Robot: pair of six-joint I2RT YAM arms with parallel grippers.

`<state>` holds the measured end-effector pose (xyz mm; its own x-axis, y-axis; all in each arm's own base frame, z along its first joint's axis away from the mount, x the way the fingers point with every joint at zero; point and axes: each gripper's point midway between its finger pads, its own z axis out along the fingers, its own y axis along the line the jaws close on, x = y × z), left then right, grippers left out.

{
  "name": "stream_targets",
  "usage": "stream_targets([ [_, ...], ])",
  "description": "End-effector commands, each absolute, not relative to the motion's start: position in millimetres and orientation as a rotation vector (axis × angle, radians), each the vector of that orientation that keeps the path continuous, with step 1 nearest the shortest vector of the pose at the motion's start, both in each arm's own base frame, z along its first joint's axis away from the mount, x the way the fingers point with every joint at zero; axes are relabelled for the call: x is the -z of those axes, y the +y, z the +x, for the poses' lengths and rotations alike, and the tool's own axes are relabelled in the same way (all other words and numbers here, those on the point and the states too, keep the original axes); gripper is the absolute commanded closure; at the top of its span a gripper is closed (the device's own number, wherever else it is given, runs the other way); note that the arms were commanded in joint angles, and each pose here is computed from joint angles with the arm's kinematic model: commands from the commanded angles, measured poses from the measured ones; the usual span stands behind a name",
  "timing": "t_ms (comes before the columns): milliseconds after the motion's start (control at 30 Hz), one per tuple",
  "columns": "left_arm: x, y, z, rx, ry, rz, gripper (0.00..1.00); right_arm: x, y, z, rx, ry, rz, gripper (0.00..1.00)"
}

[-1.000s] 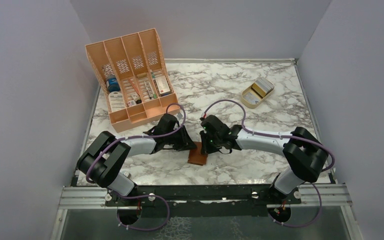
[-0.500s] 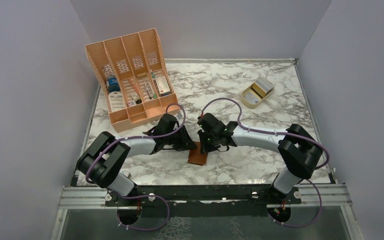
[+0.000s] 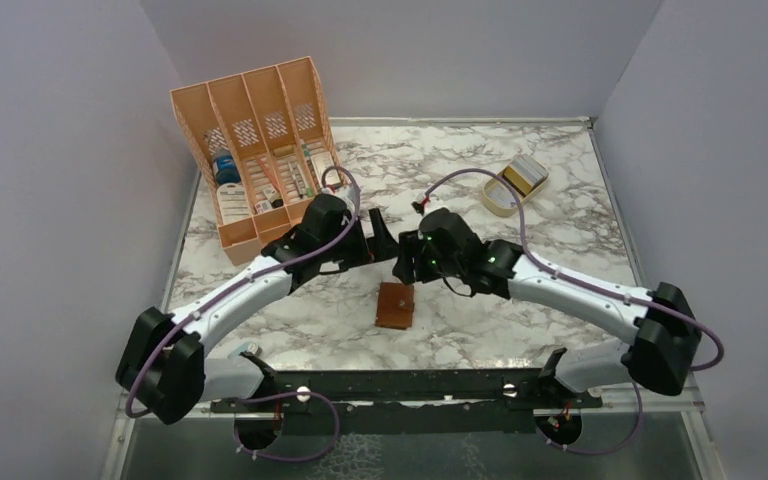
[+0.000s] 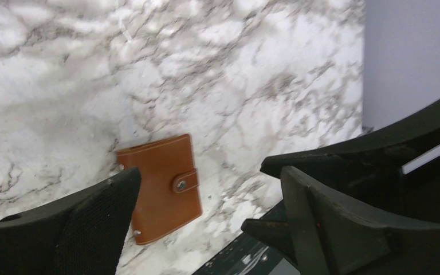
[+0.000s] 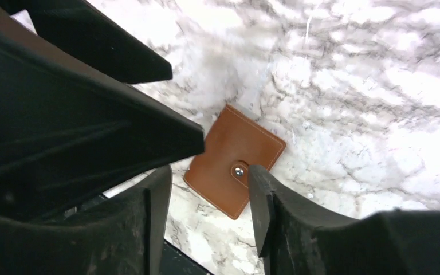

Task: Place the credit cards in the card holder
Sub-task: Close the card holder at the center of the board, then reset both arms

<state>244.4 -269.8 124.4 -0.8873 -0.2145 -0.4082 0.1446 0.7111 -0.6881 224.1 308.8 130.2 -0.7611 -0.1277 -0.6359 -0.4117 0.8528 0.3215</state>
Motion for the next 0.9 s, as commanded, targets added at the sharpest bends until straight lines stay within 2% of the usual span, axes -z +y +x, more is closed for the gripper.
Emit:
stream_targets([
  [0,-188.3,-252.1,254.0,0.927,2.299,0.034,0.01,-176.6,299.2,238.8,-0.626,2.203,-0.293,0.42],
  [100,-221.5,-240.3,251.4,0.886,2.223,0.079,0.01,-207.6,285.0,237.2,-0.651,2.125,-0.229,0.27],
  [167,-241.4,-232.1,248.3,0.865,2.163,0.106,0.01,-227.2,273.5,233.9,-0.666,2.080,-0.191,0.09],
  [200,-250.3,-228.3,245.6,0.863,2.133,0.115,0.01,-237.2,267.5,231.5,-0.676,2.055,-0.175,0.07],
  [333,-277.5,-215.6,233.6,0.874,2.026,0.130,0.01,-265.8,243.2,219.0,-0.721,1.963,-0.130,0.06],
  [500,-273.7,-206.1,222.0,0.889,2.007,0.098,0.01,-280.1,226.3,202.9,-0.785,1.907,-0.115,0.06],
  [867,-239.7,-205.1,203.9,0.962,2.015,0.092,0.01,-252.2,219.2,192.8,-0.840,1.913,-0.066,0.05],
])
